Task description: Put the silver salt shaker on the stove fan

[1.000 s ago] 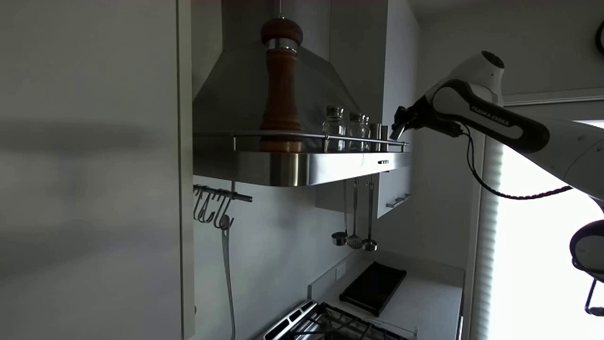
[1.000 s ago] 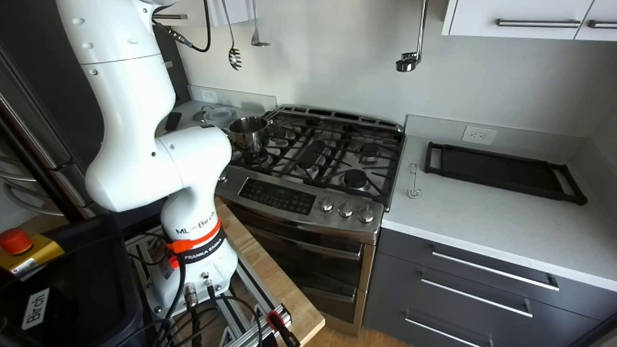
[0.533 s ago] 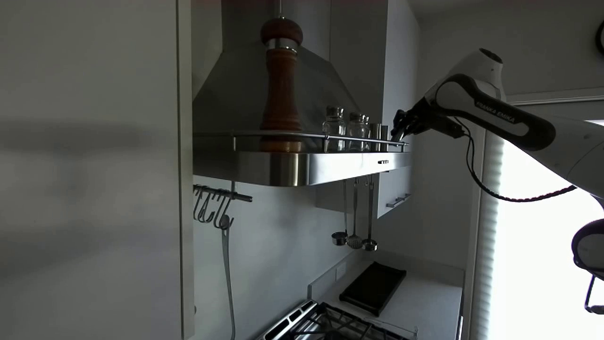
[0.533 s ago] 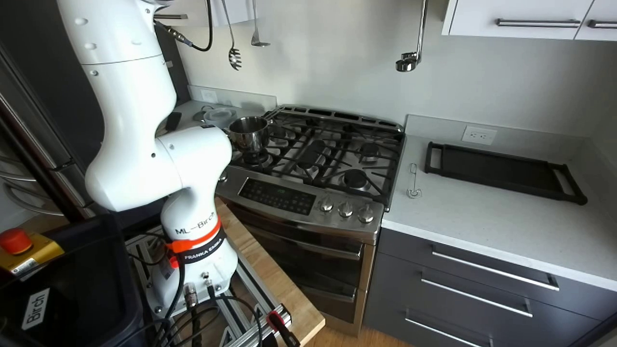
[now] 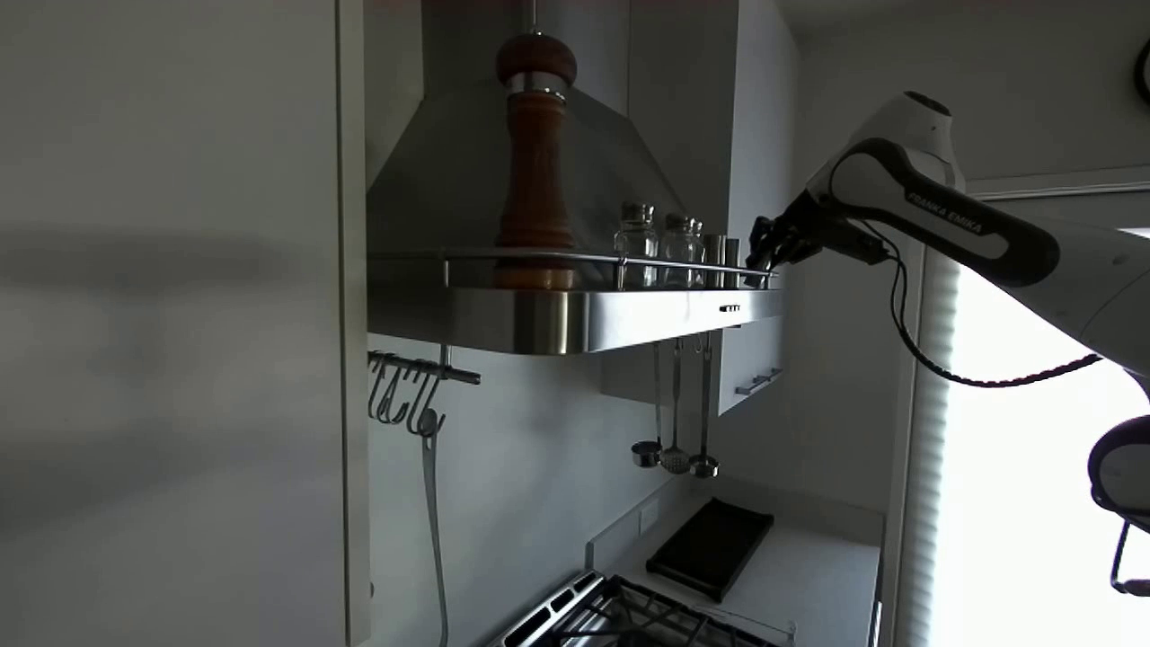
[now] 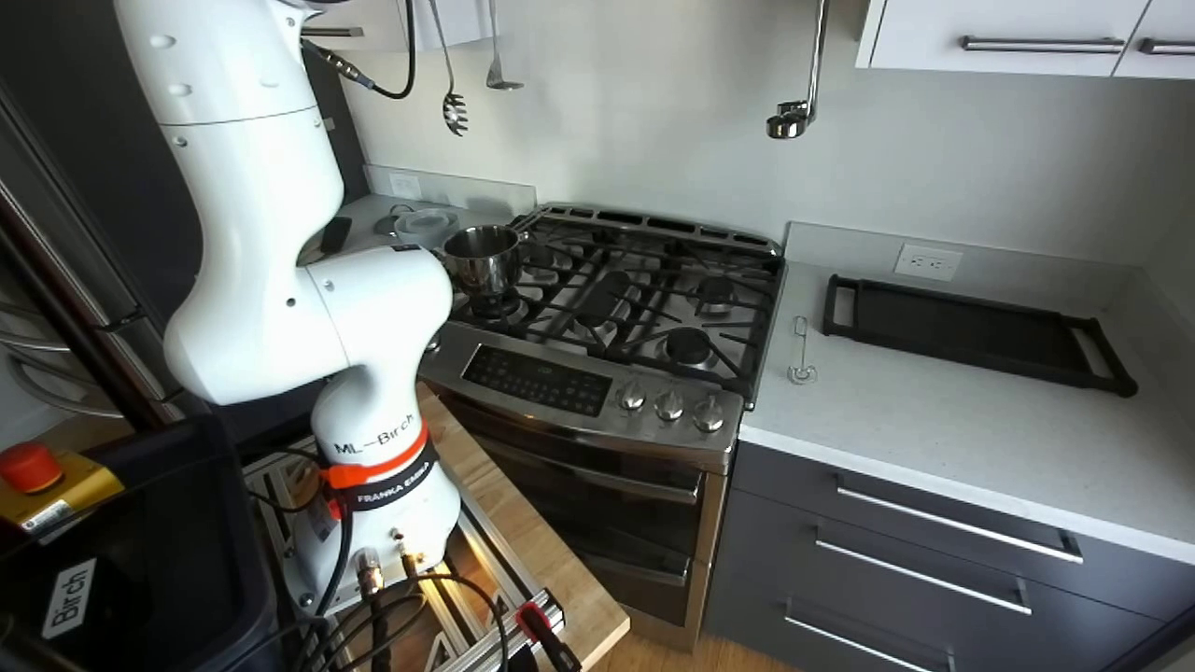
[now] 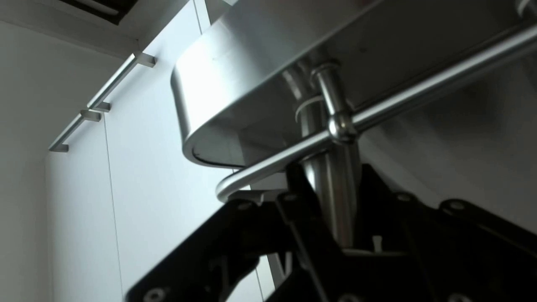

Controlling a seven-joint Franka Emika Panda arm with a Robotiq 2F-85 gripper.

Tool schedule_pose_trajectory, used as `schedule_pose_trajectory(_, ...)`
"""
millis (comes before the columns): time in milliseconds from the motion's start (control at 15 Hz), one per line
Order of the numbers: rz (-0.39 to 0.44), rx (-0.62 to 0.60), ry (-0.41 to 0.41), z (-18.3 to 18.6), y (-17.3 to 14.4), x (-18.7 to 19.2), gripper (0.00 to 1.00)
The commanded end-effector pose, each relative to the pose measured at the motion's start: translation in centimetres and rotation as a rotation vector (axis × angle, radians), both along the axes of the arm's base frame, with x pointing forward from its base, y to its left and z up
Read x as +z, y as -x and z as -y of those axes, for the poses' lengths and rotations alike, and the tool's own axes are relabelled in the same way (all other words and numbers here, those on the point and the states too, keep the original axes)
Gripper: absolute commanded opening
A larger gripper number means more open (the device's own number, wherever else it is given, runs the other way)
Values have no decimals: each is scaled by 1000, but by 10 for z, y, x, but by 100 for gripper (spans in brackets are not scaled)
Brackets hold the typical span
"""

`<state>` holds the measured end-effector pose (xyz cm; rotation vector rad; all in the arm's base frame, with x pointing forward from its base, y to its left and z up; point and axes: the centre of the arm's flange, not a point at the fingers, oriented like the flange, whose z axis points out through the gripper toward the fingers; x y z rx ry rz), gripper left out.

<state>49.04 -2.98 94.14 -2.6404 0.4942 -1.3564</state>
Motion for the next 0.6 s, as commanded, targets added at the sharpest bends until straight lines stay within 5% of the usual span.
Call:
schedule_pose_trajectory(0, -45, 5, -18, 7, -43, 46, 11)
schedule_pose_trajectory(67, -45, 4, -16, 6, -43, 47, 13)
schedule_pose_trajectory(133, -43, 3, -14, 7, -44, 46, 52)
schedule_pose_trajectory(533, 12, 28, -12, 0, -45, 53, 96)
